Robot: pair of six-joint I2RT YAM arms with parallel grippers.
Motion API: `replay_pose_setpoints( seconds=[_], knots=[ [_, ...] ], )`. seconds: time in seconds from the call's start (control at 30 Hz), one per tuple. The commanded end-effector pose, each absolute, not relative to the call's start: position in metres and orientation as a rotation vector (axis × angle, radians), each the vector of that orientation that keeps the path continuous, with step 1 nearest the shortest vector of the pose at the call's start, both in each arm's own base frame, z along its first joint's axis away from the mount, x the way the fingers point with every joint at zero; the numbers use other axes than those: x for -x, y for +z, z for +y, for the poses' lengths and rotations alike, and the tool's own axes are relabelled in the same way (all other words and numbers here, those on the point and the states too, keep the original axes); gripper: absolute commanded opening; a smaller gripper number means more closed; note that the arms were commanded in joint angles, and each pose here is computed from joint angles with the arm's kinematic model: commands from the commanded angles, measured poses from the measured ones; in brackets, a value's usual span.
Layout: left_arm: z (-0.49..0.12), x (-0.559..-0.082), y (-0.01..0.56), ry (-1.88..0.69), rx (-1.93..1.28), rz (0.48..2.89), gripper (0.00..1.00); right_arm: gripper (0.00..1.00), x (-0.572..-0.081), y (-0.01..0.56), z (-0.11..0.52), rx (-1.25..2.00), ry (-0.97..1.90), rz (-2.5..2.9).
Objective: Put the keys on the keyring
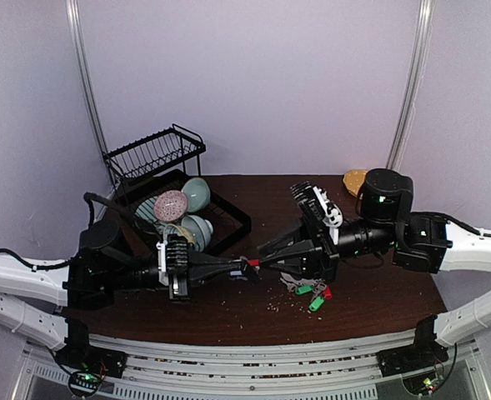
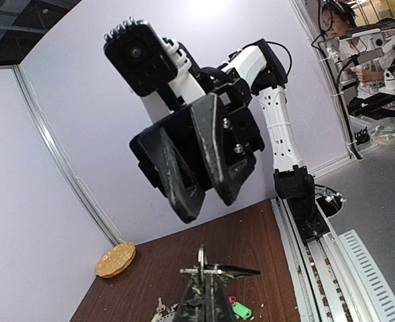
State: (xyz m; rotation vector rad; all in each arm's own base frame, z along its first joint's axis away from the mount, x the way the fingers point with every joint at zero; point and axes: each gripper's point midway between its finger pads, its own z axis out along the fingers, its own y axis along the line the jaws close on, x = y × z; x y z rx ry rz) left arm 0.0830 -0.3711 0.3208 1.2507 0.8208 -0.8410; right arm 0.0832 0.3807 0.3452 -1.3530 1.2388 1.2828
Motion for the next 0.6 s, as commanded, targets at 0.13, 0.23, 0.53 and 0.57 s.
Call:
replay_pose_setpoints(
  seconds=[0.13, 0.23, 0.53, 0.57],
  knots=[
    [-0.374, -0.082, 0.342, -0.849, -1.205, 0.755, 0.0, 0.18, -0.072, 0.363, 0.393, 1.341, 1.275, 1.129],
    [-0.375, -0.081, 0.342, -0.856, -1.208, 0.755, 0.0, 0.18, -0.074, 0.358, 0.397, 1.345, 1.265, 1.147],
    [-0.375, -0.075, 0.34, -0.875, -1.229, 0.742, 0.0, 0.24, -0.087, 0.346, 0.398, 1.322, 1.189, 1.203],
    [-0.374, -0.075, 0.34, -0.874, -1.228, 0.741, 0.0, 0.24, -0.088, 0.346, 0.398, 1.318, 1.183, 1.205]
  ],
)
